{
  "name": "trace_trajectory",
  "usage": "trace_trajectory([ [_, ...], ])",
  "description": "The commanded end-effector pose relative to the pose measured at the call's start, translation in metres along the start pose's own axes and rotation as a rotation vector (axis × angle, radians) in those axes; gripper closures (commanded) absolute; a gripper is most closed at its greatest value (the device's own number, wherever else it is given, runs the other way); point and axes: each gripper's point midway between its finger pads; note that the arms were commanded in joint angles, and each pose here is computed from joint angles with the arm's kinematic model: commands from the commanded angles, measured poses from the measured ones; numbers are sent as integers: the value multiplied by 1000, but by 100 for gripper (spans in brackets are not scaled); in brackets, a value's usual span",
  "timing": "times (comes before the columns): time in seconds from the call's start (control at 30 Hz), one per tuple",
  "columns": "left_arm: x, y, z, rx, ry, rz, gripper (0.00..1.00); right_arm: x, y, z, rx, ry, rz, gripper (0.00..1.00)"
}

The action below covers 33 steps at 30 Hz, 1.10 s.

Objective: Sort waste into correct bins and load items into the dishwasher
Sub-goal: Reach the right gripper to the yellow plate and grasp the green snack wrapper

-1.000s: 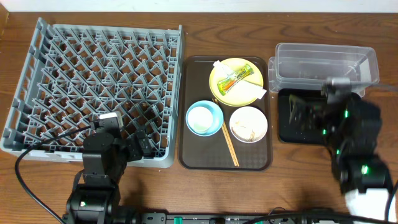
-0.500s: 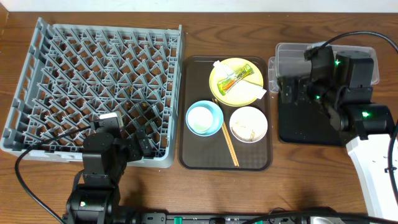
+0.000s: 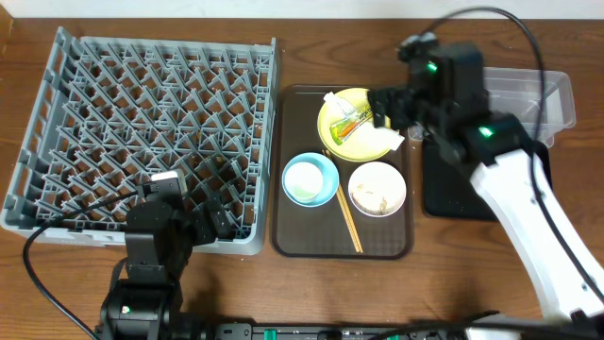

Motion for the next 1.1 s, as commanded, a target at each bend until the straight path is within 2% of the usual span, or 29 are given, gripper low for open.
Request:
trace_trajectory([
  [0.0,-5,0,10,4,-25,8,0,32,2,-1,10,49,-33,5],
  [0.13,-5,0,10,4,-25,8,0,68,5,-25,3,132,-48,9],
  [0.4,-5,0,10,4,-25,8,0,126,-2,-78,162,277,-125,9],
  [0.7,-4,2,4,4,-4,16,0,167,-7,-118,350,343,-186,13],
  [0.77,-4,2,4,4,0,17,0,171,-7,-123,375,354,-194,20],
  [1.0,-4,2,4,4,0,17,0,178,1,-129,394,361,-184,60],
  [1.07,-4,2,4,4,0,17,0,178,2,-126,394,351,-181,84],
])
Point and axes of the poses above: each gripper's point midway between its finger pads, its own x axis out along the fingers, its own y axis along the line the jaws close on, z = x × y, and after that the axes turned 5 degrees about -x, right-handed
